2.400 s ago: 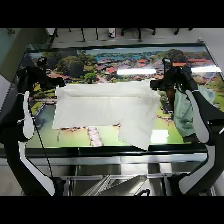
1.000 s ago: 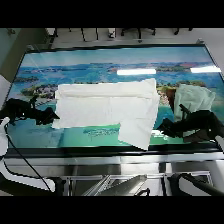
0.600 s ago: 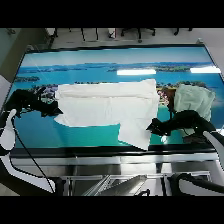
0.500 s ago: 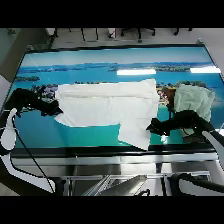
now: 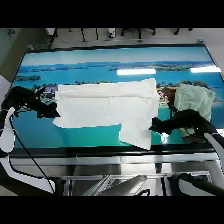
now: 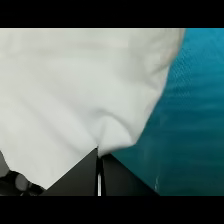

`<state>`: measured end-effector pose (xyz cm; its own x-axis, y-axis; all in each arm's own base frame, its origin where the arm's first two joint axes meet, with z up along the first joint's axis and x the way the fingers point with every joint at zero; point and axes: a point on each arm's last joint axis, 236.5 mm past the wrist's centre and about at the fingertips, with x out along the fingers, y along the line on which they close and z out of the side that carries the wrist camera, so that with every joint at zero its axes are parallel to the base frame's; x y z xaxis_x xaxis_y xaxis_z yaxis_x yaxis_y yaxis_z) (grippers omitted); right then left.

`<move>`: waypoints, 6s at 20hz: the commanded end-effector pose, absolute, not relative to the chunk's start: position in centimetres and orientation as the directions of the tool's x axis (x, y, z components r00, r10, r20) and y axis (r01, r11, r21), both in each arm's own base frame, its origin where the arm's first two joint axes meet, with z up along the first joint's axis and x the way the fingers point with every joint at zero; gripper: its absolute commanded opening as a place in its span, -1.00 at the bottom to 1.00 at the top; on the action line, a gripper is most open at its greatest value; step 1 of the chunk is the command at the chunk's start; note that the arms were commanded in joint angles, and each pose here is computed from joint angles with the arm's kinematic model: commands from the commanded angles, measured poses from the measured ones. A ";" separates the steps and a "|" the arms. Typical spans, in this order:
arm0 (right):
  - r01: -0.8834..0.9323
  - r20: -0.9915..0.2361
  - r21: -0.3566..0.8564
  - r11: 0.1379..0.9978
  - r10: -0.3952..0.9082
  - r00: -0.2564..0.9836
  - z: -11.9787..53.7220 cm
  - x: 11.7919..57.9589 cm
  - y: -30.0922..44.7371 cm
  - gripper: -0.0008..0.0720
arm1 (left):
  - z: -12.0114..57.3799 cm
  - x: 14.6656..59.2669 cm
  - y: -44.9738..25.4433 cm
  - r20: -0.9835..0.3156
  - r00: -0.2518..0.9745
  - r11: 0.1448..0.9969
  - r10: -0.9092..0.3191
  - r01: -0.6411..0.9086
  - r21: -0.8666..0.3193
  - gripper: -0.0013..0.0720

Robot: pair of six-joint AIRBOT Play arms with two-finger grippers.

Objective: Fold the shirts.

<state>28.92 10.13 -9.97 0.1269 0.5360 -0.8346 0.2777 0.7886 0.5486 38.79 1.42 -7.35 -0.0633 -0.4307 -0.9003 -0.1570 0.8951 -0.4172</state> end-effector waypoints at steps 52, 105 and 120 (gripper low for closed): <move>0.100 -0.799 0.598 0.795 0.580 0.160 -11.7 47.6 2.8 0.78 | 4.6 50.1 0.1 -0.948 0.245 0.978 -0.202 -0.008 -0.210 0.93; -0.453 -0.480 0.611 0.649 0.759 0.439 3.1 45.5 49.5 0.20 | 32.5 32.4 -1.2 -0.364 0.910 0.944 -0.199 0.078 -0.320 -0.90; 0.078 -0.784 0.618 0.783 0.620 -0.014 -6.5 46.2 22.4 0.87 | 31.3 31.9 -1.5 -0.389 0.897 0.942 -0.208 0.077 -0.326 -0.90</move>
